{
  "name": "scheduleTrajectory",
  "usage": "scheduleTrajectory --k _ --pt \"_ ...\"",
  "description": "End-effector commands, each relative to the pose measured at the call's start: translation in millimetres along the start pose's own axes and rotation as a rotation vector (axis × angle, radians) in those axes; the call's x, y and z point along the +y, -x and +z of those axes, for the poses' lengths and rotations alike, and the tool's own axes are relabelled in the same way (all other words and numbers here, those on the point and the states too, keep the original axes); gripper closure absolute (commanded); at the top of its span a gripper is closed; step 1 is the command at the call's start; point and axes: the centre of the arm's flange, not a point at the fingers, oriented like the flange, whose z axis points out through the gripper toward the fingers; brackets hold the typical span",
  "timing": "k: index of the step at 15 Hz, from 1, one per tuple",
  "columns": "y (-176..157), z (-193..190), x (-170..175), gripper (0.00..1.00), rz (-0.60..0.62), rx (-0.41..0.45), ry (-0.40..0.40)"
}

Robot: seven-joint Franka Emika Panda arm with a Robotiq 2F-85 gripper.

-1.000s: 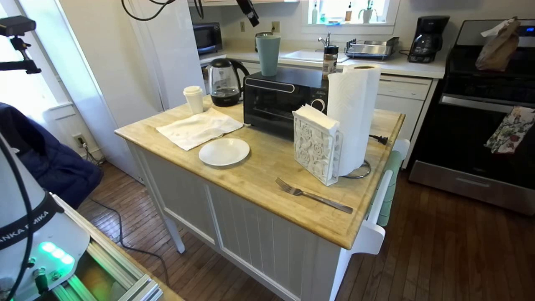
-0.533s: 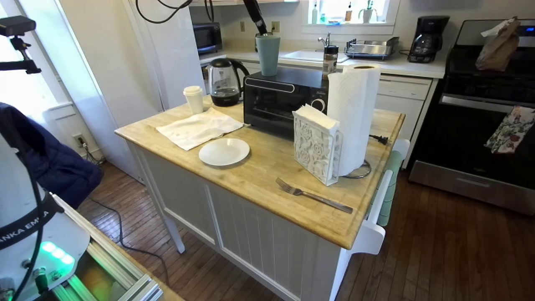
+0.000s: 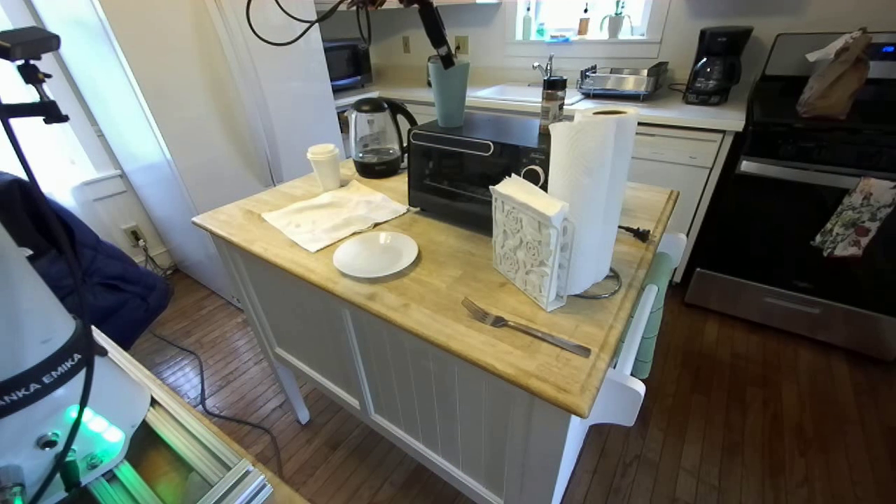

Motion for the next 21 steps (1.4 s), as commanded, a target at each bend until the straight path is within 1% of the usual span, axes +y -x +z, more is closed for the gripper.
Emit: scheduleTrajectory --k 1,5,6,7,8,11,16,17,18,21 --pt "-14.3 2.1 -11.5 0.00 0.002 -0.039 -0.010" --pt "-14.9 11.0 -15.0 0.01 -0.002 -0.069 -0.012" --pt "-14.2 13.3 -15.1 0.16 -0.004 -0.079 -0.017" --pt "-14.2 16.7 -15.5 0.25 0.001 -0.084 -0.018" --pt "-14.1 19.8 -15.6 0.30 0.003 -0.091 -0.018" --pt "-13.2 26.9 -15.8 0.54 0.011 -0.111 -0.021" --pt "-12.4 34.1 -11.2 0.89 0.049 -0.158 -0.042" --pt "-12.6 34.2 -10.1 0.95 0.056 -0.163 -0.046" --pt "-13.7 33.0 -8.5 0.99 0.067 -0.164 -0.050" --pt "-13.5 26.0 -2.7 1.00 0.070 -0.172 -0.072"
